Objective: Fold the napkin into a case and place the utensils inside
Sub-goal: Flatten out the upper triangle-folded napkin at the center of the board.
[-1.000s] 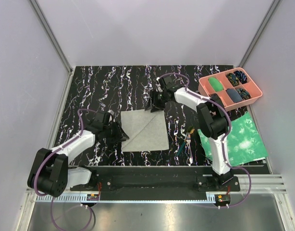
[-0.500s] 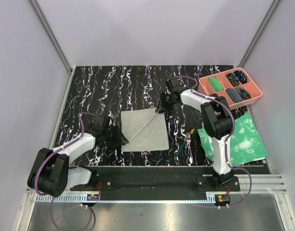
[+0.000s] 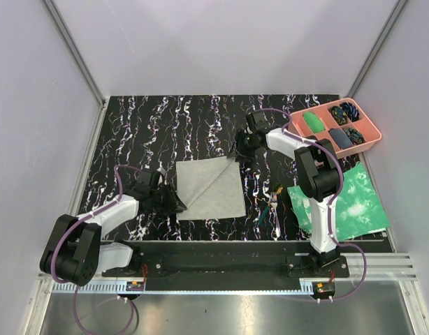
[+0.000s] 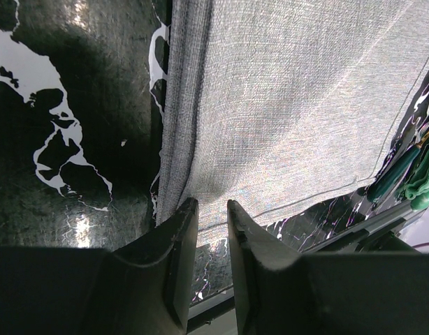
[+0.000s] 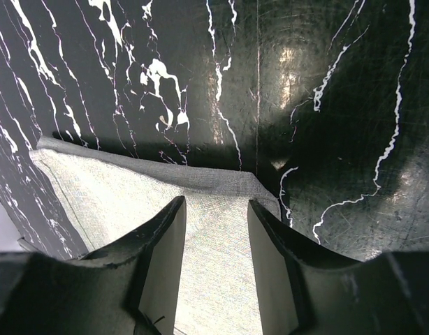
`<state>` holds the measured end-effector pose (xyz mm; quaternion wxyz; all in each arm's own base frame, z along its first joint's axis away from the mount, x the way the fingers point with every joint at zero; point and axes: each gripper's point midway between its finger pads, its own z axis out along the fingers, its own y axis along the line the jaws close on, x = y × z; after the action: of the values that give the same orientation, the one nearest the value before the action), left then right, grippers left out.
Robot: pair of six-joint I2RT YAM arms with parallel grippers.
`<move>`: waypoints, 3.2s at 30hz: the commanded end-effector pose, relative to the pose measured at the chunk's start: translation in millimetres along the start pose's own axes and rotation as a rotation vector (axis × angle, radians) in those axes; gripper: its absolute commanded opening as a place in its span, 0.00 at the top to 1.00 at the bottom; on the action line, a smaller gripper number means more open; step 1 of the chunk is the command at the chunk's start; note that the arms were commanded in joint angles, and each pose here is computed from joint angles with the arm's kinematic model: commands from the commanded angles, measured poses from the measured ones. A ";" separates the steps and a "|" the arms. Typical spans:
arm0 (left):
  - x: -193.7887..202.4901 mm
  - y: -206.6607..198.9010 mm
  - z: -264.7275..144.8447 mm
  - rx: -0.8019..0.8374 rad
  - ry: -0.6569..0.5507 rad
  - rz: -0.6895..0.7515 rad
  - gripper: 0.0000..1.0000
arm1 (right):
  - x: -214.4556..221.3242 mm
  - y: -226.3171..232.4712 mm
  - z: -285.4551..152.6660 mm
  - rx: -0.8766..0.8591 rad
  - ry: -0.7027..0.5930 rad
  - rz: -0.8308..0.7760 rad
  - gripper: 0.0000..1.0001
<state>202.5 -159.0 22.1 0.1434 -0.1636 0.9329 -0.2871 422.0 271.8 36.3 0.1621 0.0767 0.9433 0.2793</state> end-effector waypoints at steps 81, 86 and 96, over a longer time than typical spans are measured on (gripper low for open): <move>2.2 4.6 4.0 0.010 -0.004 0.011 0.70 | 9.6 -35.4 -13.7 0.066 -0.009 -0.054 1.00; 1.2 1.7 0.5 0.017 -0.010 0.020 0.70 | 8.1 -47.8 -18.9 0.123 -0.032 -0.076 0.76; 8.1 -3.2 -11.1 0.053 -0.016 0.019 0.68 | 10.4 -51.3 -10.5 0.122 0.003 -0.083 0.90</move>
<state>201.1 -160.4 29.9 0.1567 -0.1573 0.9275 -0.3008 399.1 237.1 17.9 0.1599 0.0499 0.9570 0.2367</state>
